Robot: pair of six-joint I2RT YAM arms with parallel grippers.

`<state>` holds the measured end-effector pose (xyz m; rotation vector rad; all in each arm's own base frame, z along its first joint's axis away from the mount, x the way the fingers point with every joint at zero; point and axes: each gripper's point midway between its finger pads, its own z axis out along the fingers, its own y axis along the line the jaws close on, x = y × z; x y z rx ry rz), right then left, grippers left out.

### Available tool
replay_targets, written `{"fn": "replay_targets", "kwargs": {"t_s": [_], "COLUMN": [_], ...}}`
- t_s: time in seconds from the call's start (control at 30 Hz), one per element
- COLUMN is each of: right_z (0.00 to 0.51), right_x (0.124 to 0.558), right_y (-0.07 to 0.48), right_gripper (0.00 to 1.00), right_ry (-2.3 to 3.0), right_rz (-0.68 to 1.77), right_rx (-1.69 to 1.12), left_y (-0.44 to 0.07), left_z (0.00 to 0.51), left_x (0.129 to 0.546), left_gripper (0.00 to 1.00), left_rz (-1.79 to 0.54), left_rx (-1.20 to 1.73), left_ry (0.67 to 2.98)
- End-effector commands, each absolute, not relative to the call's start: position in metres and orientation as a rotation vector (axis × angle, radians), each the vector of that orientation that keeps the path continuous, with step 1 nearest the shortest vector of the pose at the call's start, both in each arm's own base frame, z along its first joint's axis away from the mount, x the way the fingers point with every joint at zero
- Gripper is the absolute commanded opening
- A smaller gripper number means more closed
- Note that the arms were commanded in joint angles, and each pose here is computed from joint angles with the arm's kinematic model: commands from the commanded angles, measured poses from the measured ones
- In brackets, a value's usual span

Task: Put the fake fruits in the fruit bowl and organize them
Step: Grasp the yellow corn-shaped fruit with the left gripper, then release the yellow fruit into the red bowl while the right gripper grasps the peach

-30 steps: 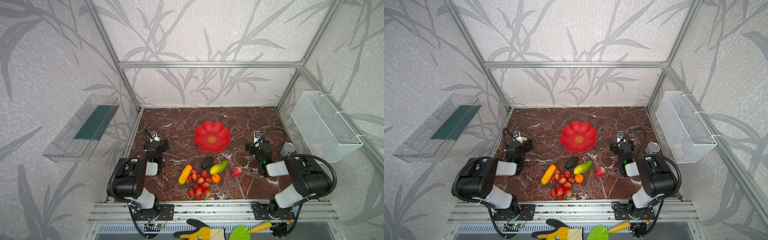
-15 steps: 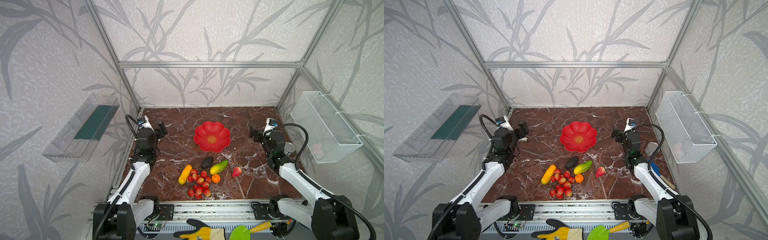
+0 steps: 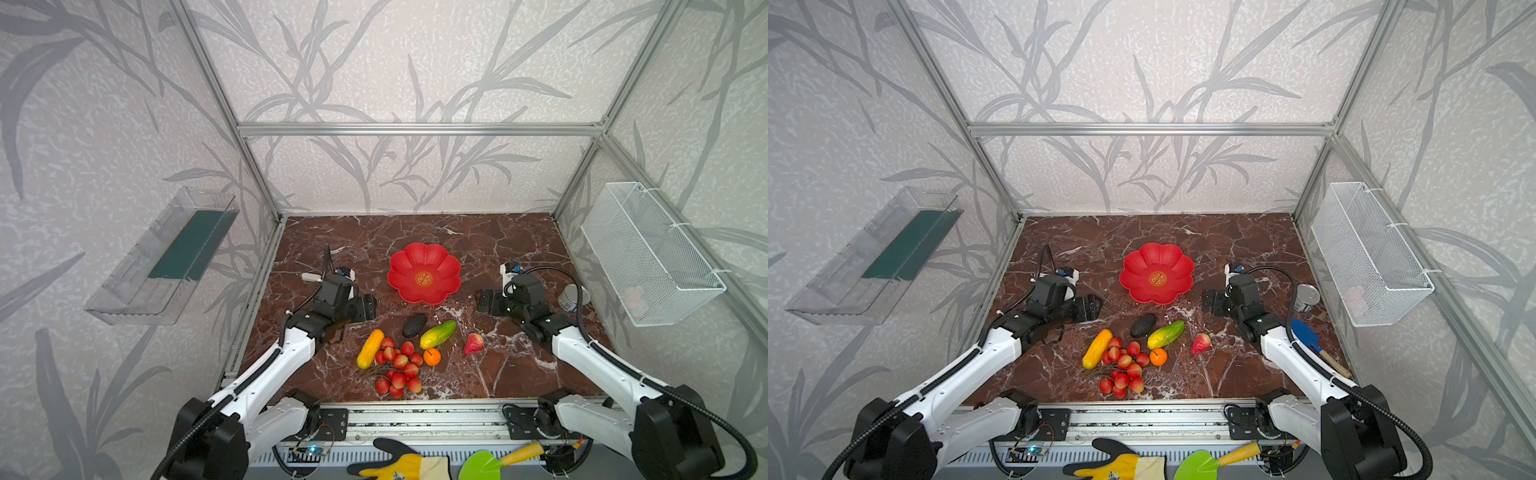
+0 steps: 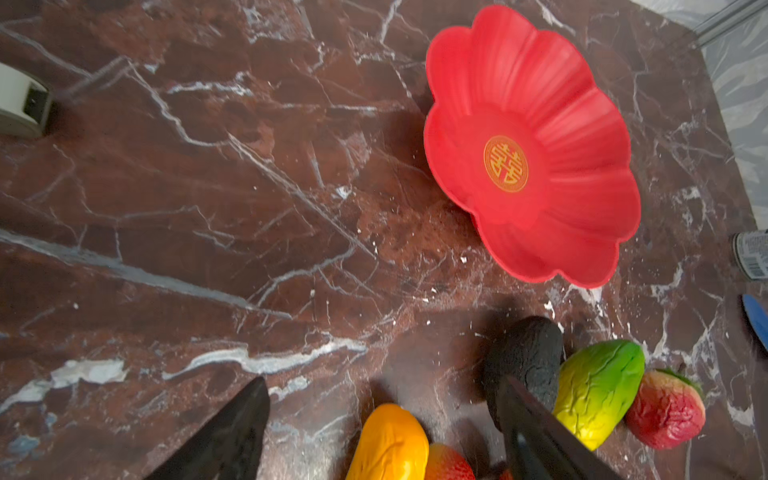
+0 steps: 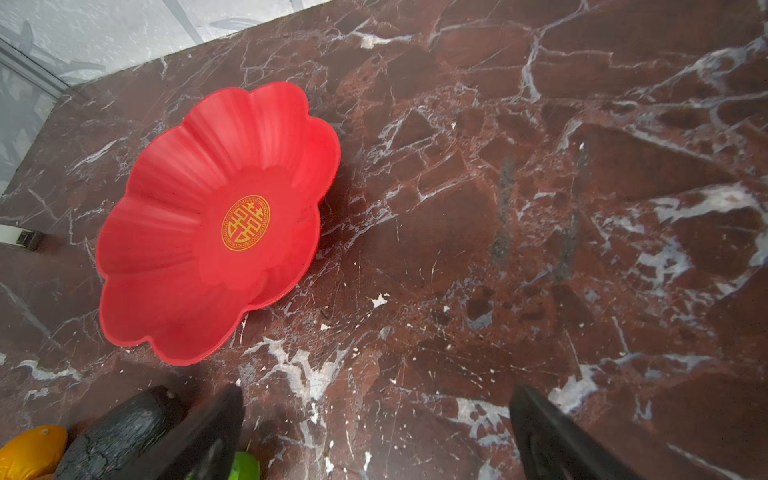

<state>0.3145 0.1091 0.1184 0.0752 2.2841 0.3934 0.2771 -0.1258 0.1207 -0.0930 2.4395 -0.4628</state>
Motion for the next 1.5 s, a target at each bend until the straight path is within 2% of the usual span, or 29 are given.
{"fn": "replay_targets", "kwargs": {"t_s": [0.0, 0.27, 0.43, 0.63, 0.73, 0.8, 1.0, 1.17, 1.33, 1.47], "right_z": [0.111, 0.11, 0.107, 0.107, 0.107, 0.106, 0.104, 0.1, 0.096, 0.095], "right_x": [0.309, 0.306, 0.304, 0.3, 0.297, 0.294, 0.29, 0.281, 0.264, 0.25], "right_y": [0.113, 0.119, 0.121, 0.126, 0.126, 0.126, 0.128, 0.128, 0.131, 0.132], "right_gripper": [1.0, 1.0, 1.0, 1.0, 0.99, 0.99, 0.98, 0.97, 0.97, 0.96], "right_ry": [2.323, 2.333, 2.337, 2.331, 2.33, 2.329, 2.335, 2.361, 2.402, 2.411], "right_rz": [0.398, 0.414, 0.427, 0.455, 0.462, 0.464, 0.476, 0.452, 0.387, 0.362], "right_rx": [0.101, 0.097, 0.094, 0.083, 0.078, 0.074, 0.064, 0.045, 0.022, 0.032], "left_y": [-0.124, -0.139, -0.141, -0.145, -0.145, -0.146, -0.148, -0.173, -0.22, -0.258], "left_z": [0.096, 0.056, 0.038, 0.024, 0.021, 0.028, 0.091, 0.151, 0.171, 0.166], "left_x": [0.25, 0.208, 0.201, 0.205, 0.206, 0.209, 0.239, 0.276, 0.325, 0.365], "left_gripper": [0.86, 0.85, 0.83, 0.67, 0.51, 0.45, 0.44, 0.44, 0.44, 0.44], "left_rz": [-0.445, -0.474, -0.468, -0.474, -0.468, -0.474, -0.436, -0.44, -0.524, -0.578], "left_rx": [-0.136, -0.146, -0.163, -0.163, -0.171, -0.161, -0.012, 0.169, 0.265, 0.327], "left_ry": [2.531, 2.707, 2.74, 2.747, 2.748, 2.725, 2.538, 2.426, 2.386, 2.405]}}
